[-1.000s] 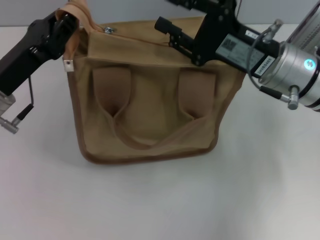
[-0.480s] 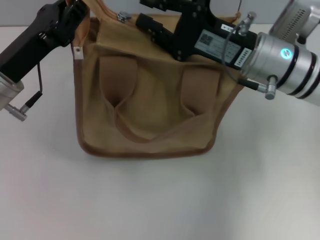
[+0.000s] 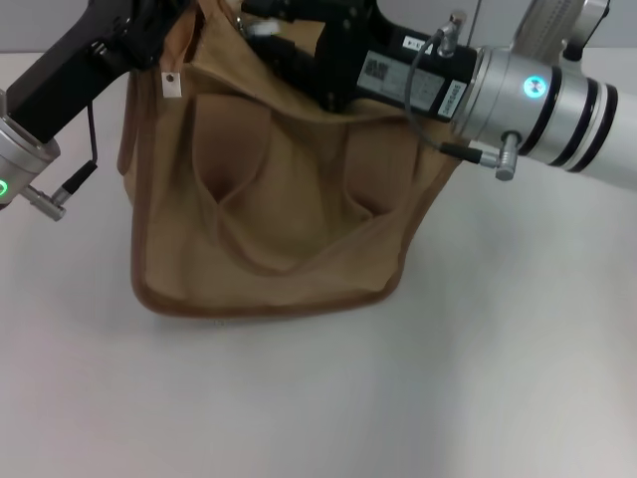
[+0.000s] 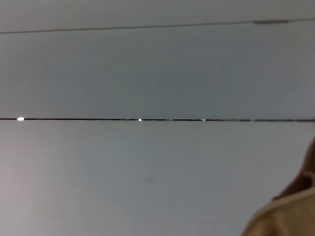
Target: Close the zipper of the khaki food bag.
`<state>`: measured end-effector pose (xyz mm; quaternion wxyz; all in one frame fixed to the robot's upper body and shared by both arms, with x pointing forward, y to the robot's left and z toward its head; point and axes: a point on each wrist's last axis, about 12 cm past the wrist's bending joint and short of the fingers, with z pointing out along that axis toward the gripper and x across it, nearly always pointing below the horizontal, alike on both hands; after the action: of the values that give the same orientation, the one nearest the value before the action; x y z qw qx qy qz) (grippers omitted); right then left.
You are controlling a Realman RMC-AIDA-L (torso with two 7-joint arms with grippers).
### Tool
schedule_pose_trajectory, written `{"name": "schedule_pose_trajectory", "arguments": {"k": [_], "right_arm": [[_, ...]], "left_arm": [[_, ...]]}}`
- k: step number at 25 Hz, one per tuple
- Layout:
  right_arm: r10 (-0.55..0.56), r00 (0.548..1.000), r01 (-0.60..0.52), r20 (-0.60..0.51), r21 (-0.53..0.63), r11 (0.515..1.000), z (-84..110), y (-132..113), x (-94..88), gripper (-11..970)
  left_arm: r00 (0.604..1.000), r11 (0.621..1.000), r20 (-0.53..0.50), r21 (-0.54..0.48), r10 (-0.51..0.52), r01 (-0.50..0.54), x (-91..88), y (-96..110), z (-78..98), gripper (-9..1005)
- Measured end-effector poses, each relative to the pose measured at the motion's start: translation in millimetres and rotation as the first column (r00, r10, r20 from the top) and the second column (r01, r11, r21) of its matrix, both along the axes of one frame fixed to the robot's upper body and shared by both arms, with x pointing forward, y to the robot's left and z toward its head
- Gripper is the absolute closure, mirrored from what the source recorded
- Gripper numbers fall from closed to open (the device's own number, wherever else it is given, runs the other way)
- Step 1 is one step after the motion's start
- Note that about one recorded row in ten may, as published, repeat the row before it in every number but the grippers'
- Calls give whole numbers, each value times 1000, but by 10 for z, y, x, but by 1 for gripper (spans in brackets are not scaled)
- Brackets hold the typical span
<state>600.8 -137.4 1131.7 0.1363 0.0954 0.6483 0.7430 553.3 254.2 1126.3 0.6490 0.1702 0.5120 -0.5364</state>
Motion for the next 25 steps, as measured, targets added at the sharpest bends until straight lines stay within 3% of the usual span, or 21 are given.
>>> {"name": "schedule_pose_trajectory", "arguments": {"k": [3, 16, 22, 25], "right_arm": [[-16, 999, 16, 47, 3, 1000, 37, -14, 20, 589], [-7, 999, 7, 40, -13, 1000, 2, -7, 0, 588], [8, 999, -7, 43, -26, 1000, -19, 3, -23, 673], [7, 998, -5, 67, -27, 1000, -13, -8, -29, 881]], "left_arm": [[1000, 1000, 0, -10, 4, -4, -2, -4, -3, 964], [1000, 1000, -8, -11, 18, -18, -2, 10, -17, 964], [999, 999, -18, -19, 32, -32, -3, 18, -34, 964], [999, 998, -26, -30, 45, -46, -7, 32, -45, 964]]}}
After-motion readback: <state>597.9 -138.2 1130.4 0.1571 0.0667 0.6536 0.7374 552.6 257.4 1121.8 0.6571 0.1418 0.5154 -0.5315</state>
